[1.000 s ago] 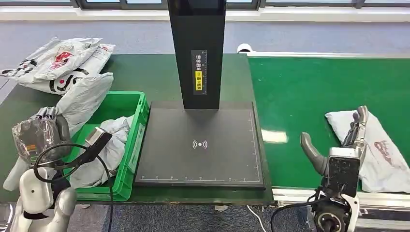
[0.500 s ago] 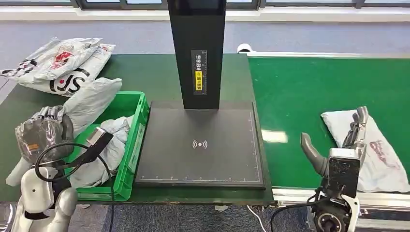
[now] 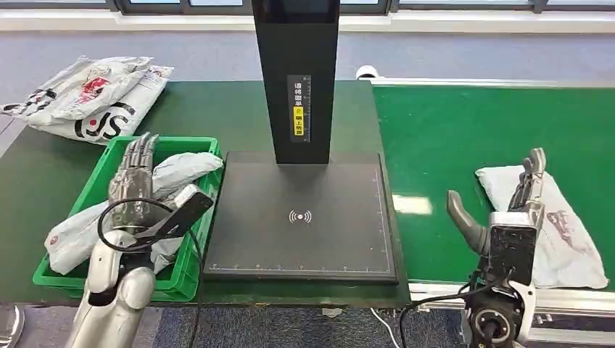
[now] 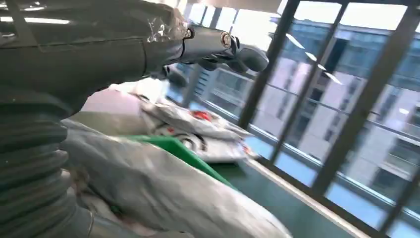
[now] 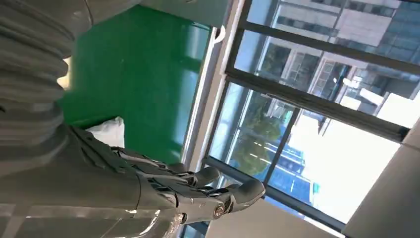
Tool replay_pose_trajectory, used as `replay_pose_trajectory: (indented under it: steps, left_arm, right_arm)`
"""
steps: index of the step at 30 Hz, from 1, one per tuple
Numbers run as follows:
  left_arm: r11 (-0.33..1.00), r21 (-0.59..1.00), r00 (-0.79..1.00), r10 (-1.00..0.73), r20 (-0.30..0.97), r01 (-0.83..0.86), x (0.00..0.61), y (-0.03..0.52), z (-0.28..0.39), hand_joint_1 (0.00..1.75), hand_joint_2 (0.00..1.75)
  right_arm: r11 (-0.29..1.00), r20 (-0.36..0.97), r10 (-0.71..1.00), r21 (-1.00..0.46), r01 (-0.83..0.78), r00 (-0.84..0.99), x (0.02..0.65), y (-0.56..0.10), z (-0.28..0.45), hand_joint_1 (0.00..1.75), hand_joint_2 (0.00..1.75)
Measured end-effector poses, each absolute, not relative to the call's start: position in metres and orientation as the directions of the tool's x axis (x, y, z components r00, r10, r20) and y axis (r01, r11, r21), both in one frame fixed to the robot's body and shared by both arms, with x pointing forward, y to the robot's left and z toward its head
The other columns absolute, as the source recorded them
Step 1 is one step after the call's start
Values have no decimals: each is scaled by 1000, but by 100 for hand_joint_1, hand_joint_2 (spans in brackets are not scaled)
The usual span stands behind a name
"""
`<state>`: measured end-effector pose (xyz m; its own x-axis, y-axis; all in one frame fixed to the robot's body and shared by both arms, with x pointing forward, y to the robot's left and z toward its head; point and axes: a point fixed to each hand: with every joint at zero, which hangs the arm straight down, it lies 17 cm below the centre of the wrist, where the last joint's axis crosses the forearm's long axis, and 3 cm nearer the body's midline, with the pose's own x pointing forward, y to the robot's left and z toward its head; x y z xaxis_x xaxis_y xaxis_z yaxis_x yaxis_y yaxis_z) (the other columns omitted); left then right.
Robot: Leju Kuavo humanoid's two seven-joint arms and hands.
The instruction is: Moved the parcel from conveyor to table for the left to box.
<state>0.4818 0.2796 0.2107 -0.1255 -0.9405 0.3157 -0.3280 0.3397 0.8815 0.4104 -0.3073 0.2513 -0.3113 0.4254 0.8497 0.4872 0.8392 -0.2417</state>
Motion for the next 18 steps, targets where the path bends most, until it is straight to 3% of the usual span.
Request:
replay_pose_trajectory:
  steps: [5, 7, 12, 15, 18]
  left_arm:
    - [422, 854, -192, -905, 379, -303, 491, 250, 217, 0, 175]
    - [527, 811, -252, -845, 471, -252, 493, 234, 217, 0, 175]
    - [884, 467, -398, -428, 812, 3, 482, 176, 233, 0, 175]
    - [954, 246, -414, -157, 897, 171, 467, 137, 251, 0, 175]
    - [952, 140, -409, -16, 912, 274, 453, 106, 264, 0, 175]
  right_arm:
    - [841, 857, 414, -232, 489, -306, 413, -308, 248, 0, 175]
    - [840, 860, 413, -231, 491, -302, 413, -309, 246, 0, 175]
    - [829, 861, 428, -253, 498, -275, 417, -309, 238, 0, 175]
    - [804, 860, 459, -294, 517, -224, 421, -312, 225, 0, 175]
    - [782, 857, 485, -334, 526, -176, 426, -314, 213, 0, 175]
